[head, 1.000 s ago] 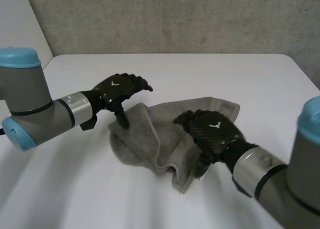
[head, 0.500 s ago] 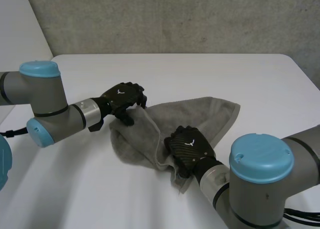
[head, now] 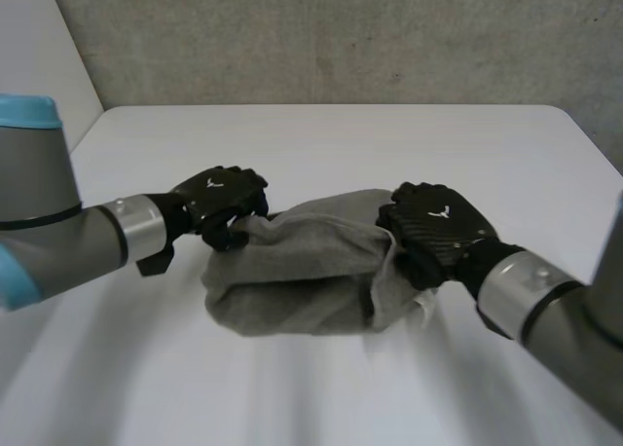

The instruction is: Fold the towel.

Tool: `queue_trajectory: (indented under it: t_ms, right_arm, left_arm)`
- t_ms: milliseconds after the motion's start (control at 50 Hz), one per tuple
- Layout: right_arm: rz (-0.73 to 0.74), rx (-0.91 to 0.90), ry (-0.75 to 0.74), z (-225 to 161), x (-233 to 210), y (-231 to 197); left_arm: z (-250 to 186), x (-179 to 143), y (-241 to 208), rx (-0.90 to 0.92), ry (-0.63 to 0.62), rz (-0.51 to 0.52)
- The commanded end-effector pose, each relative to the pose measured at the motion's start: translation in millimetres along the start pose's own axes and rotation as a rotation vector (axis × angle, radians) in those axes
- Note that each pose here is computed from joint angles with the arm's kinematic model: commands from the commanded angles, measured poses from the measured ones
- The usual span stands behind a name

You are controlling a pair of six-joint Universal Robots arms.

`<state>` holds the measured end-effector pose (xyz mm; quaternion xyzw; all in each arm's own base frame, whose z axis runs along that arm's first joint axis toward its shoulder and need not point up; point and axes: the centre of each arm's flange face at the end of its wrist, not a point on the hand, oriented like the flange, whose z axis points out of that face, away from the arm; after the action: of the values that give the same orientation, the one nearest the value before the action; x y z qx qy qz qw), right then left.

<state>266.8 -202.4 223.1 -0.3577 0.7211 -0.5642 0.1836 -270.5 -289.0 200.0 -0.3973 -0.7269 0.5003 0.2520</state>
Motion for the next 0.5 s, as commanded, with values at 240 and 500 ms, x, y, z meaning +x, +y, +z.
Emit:
queue_trajectory:
  t_ms: [240, 500]
  right_arm:
    - [-0.343, -0.110, -0.173, -2.5, 19.3, -19.5]
    - [-0.656, 0.846, 0.222, 21.5, 50.1, -194.9]
  left_arm:
    - [-55.3, 18.3, -24.1, 0.039, -0.081, -0.169]
    - [-72.7, -14.1, -173.0, 0.725, -0.438, 0.030]
